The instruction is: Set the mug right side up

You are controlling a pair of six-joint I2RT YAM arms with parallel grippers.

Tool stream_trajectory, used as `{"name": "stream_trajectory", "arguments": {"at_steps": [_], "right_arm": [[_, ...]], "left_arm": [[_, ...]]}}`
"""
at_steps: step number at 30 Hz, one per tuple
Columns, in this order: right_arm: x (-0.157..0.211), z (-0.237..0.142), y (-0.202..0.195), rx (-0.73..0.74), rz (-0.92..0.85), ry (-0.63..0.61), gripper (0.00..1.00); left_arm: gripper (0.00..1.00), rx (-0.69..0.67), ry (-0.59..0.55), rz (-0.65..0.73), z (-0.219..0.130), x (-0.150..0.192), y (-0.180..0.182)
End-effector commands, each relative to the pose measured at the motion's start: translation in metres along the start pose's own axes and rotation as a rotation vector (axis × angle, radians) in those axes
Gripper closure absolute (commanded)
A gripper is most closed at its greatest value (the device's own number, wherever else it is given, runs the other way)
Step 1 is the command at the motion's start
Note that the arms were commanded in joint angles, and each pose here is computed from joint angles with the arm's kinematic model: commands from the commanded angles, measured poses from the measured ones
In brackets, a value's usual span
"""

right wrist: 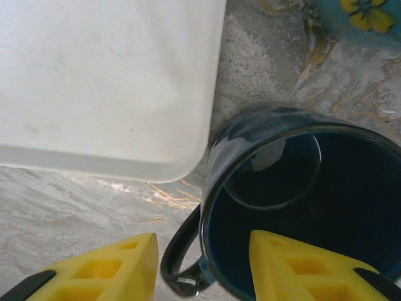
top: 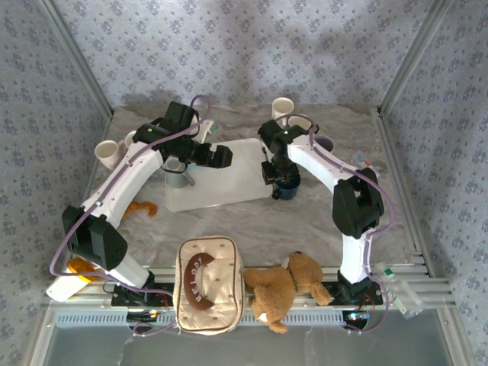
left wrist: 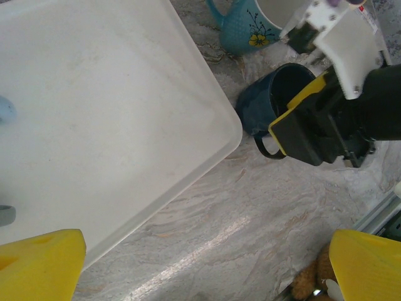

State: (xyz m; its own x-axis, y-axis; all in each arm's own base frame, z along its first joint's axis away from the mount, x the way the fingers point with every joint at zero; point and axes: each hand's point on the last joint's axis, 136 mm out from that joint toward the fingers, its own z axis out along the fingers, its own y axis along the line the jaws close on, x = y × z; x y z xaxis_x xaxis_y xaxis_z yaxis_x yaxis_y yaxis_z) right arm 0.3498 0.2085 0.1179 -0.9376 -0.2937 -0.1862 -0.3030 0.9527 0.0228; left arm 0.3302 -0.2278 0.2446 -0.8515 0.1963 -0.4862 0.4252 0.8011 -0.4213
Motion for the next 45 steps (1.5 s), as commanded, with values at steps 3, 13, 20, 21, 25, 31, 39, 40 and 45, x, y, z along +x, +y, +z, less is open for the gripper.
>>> {"name": "stream_trajectory", "arguments": {"at_steps": [3,13,20,21,25,31,39,40,45], "right_arm": [[0.006,-0.061,0.002,-0.048,0.057,-0.141,0.53],[0.008,-0.122,-0.017,-0.443,0.366,-0.491,0.38],[0.019,-0.131,-0.050,-0.626,0.609,-0.579,0.23],[0.020,-0.131,-0.051,-0.632,0.616,-0.578,0.00],[0.020,-0.136,-0.053,-0.643,0.620,-0.595,0.00],[0.020,-0.138,-0.055,-0.642,0.629,-0.604,0.00],[0.021,-0.129,-0.055,-0.646,0.651,-0.587,0.00],[0.020,-0.129,-0.054,-0.651,0.651,-0.584,0.00],[0.019,-0.131,-0.044,-0.709,0.618,-0.575,0.00]], "left_arm": [[0.00,-0.044,-0.045,0.035,-0.019,-0.008,-0.002],[0.01,-0.250,-0.047,0.031,-0.030,0.000,0.033],[0.00,-0.325,-0.045,-0.014,-0.031,0.005,0.051],[0.00,-0.344,-0.041,-0.033,-0.031,0.007,0.057],[0.00,-0.403,-0.013,-0.142,-0.032,0.017,0.086],[0.00,-0.494,0.024,-0.273,-0.038,0.038,0.130],[0.01,-0.548,0.058,-0.286,-0.027,0.045,0.166],[0.03,-0.544,0.064,-0.296,-0.024,0.044,0.169],[0.08,-0.560,0.067,-0.302,-0.019,0.039,0.187]]}}
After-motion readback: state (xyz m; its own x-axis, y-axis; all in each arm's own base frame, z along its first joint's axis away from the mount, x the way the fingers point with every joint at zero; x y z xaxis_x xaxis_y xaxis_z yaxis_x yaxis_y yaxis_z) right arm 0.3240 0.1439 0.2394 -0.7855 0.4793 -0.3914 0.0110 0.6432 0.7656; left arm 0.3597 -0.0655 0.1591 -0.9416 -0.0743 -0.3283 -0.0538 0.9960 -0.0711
